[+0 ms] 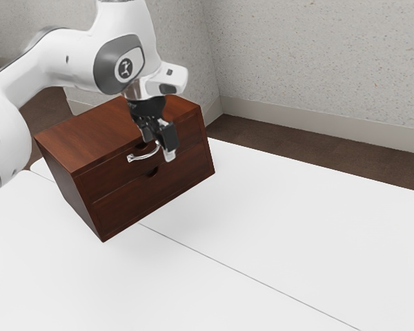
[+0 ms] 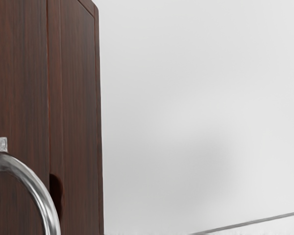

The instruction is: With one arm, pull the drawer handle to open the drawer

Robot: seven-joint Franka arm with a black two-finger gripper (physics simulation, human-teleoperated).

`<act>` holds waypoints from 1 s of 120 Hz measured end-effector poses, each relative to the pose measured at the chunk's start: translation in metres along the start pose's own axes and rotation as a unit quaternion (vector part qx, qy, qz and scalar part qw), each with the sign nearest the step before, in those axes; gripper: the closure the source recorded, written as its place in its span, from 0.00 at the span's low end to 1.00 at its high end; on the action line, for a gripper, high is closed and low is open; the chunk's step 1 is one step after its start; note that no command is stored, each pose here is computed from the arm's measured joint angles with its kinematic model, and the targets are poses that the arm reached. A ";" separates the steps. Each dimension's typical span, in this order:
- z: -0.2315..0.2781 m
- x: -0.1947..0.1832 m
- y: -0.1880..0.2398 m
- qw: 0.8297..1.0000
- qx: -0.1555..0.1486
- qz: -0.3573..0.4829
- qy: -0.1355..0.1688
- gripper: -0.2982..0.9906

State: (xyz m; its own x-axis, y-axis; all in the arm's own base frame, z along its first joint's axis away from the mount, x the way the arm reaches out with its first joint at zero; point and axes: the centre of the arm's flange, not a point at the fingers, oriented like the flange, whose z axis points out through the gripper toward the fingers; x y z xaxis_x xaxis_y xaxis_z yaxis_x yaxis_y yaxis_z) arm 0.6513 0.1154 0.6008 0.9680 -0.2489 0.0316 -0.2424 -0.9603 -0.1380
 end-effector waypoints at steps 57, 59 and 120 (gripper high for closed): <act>0.023 0.008 -0.006 0.998 0.047 0.040 -0.009 0.29; 0.024 0.008 -0.006 0.998 0.048 0.041 -0.009 0.29; 0.040 0.009 -0.009 0.996 0.065 0.060 -0.015 0.40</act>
State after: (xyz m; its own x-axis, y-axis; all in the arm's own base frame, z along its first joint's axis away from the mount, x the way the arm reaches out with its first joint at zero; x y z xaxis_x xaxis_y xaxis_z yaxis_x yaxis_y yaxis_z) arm 0.6647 0.1269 0.5632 0.9343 -0.3556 -0.0230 -0.3487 -0.8990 -0.2650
